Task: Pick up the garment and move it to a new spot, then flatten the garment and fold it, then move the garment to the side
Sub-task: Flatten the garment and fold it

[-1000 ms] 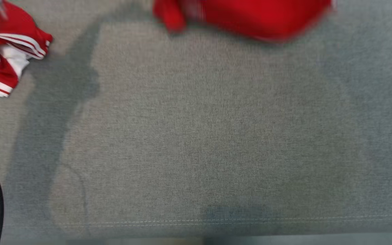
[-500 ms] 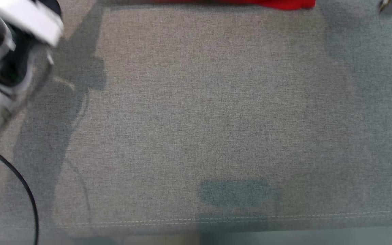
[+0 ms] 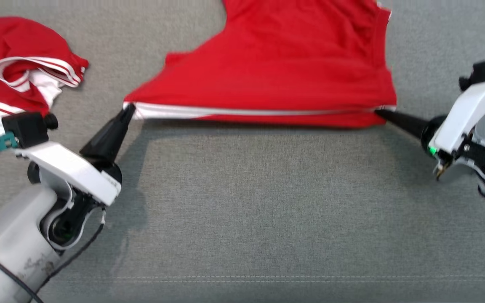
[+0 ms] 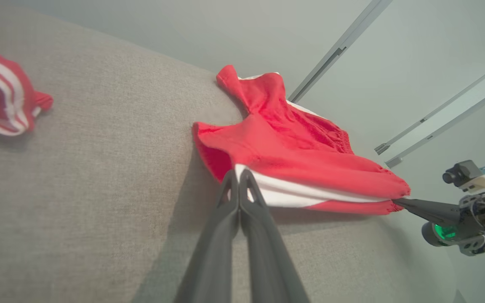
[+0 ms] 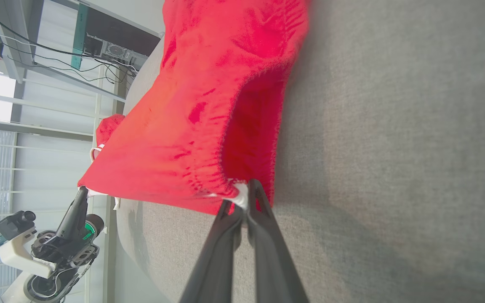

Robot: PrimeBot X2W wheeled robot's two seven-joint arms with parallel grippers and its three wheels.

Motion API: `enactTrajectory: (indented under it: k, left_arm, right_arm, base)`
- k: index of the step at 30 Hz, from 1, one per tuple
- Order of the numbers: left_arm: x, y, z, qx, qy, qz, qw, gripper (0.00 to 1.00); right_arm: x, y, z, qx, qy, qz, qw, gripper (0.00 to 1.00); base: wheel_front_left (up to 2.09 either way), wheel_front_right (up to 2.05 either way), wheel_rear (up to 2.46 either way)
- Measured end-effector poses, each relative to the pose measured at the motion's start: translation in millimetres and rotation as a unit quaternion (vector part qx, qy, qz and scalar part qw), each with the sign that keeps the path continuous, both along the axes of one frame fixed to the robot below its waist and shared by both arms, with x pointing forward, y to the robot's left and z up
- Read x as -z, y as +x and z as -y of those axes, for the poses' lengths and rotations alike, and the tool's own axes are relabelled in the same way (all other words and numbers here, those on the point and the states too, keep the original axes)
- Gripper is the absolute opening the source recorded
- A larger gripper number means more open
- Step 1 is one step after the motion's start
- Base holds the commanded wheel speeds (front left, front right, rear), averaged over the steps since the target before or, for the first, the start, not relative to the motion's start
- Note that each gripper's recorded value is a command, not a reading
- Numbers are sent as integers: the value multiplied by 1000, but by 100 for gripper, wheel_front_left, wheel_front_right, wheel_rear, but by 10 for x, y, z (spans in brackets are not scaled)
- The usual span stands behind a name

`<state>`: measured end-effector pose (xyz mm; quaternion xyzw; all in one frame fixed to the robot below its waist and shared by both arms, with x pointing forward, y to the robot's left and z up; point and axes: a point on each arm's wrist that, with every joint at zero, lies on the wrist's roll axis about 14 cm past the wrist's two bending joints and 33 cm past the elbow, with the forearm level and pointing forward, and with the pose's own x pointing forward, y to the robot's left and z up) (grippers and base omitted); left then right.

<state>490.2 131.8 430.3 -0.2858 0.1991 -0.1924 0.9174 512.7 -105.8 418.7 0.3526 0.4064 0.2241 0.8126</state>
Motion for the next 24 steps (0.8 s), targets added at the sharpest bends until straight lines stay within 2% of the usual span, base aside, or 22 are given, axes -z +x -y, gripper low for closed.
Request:
enactTrajectory:
  k: [3,11,24]
  left_arm:
    - [-69,-157,-59,-11,6,10,1000,0]
    - [6,-706,-23,-20,25,8,999,0]
    - [166,-1044,26,-33,30,-7,999,0]
  right_arm:
    - [-39,-237,-30,-4,13,-8,1000,0]
    - [-75,-803,16,7,6,-2,1000,0]
    - [-2,-1163,28,37,16,-5,999,0]
  base:
    - [0,0,0]
    - [0,0,0]
    - [0,0,0]
